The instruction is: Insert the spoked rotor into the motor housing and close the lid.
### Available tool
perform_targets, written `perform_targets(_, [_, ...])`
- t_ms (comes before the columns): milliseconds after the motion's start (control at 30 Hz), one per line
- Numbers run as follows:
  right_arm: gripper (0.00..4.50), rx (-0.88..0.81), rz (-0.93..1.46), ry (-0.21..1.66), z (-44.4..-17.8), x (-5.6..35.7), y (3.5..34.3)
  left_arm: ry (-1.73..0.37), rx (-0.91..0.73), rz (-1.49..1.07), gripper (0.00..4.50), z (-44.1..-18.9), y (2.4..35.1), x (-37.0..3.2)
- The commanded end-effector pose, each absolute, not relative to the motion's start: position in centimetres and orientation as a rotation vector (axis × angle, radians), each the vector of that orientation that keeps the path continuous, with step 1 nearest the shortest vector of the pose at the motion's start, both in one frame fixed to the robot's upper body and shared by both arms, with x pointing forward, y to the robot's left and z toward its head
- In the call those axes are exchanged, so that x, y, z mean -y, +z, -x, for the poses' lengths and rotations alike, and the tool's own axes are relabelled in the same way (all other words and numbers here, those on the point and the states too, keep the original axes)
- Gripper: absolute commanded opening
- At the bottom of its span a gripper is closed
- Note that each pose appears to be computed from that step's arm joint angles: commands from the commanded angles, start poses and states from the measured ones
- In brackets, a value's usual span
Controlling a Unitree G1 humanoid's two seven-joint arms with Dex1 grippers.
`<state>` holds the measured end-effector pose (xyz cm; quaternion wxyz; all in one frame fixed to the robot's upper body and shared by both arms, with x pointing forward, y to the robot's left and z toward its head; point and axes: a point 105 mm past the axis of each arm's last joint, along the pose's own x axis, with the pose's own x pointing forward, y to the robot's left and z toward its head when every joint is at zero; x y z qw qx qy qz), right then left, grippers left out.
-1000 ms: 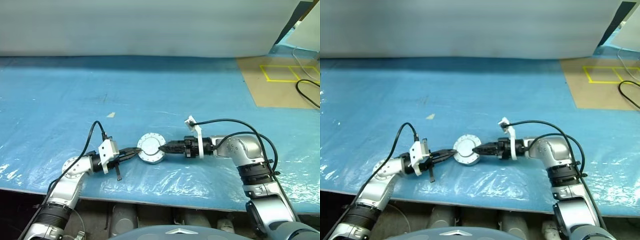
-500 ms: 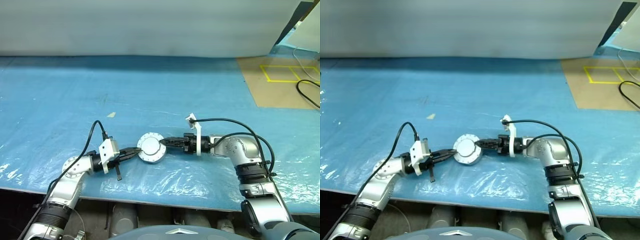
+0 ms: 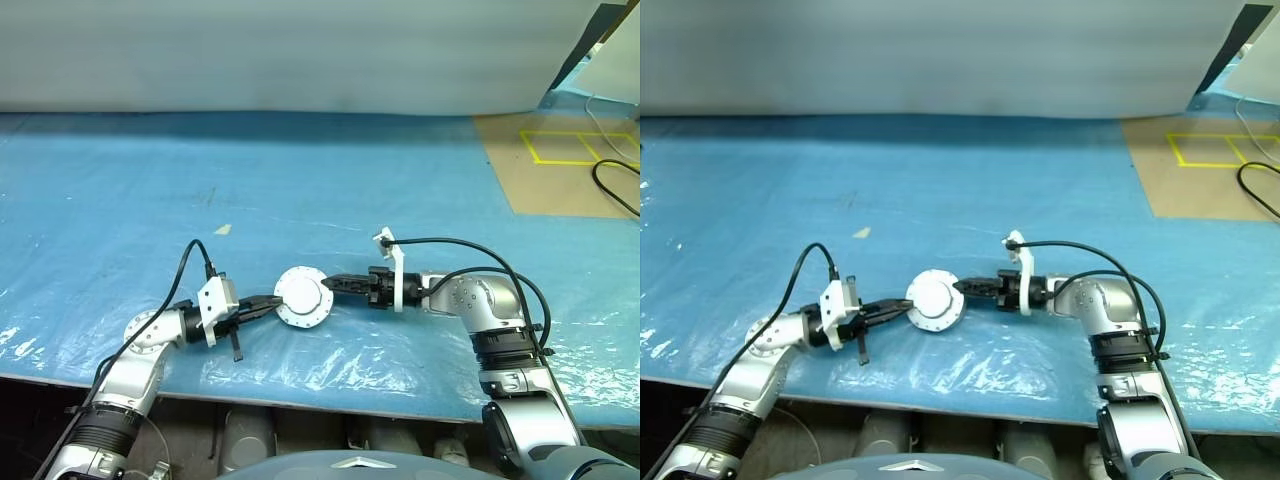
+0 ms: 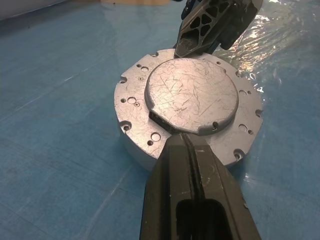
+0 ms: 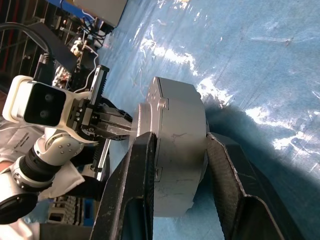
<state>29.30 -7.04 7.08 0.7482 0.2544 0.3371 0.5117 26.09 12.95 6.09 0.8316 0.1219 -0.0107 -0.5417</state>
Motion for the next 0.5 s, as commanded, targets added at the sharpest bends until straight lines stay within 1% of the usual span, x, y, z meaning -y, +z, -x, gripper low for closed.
perform_targets(33, [1.17,-0.734,-0.555,1.138,-29.1,6.0,7.1,-1.056,0.133,-0.244,0.00,-27.1,9.3,-13.3])
perform_targets(100, [1.17,-0.735,-0.565,1.117,-29.4,6.1,7.0,-1.011,0.186,-0.191,0.00,-27.2,11.5,-13.5])
perform_targets(167, [1.17,-0.729,-0.595,1.098,-29.8,6.3,7.0,-0.936,0.246,-0.073,0.00,-27.4,14.5,-13.8])
perform_targets(233, [1.17,-0.723,-0.645,1.078,-30.2,6.6,7.3,-0.902,0.275,0.048,0.00,-26.8,17.2,-14.3])
perform_targets(333, [1.17,-0.729,-0.678,1.059,-30.4,6.7,7.3,-0.881,0.258,0.097,0.00,-26.0,18.3,-14.9])
perform_targets(500, [1.17,-0.733,-0.696,1.045,-30.5,6.6,7.1,-0.793,0.204,0.112,0.00,-26.3,18.0,-16.9])
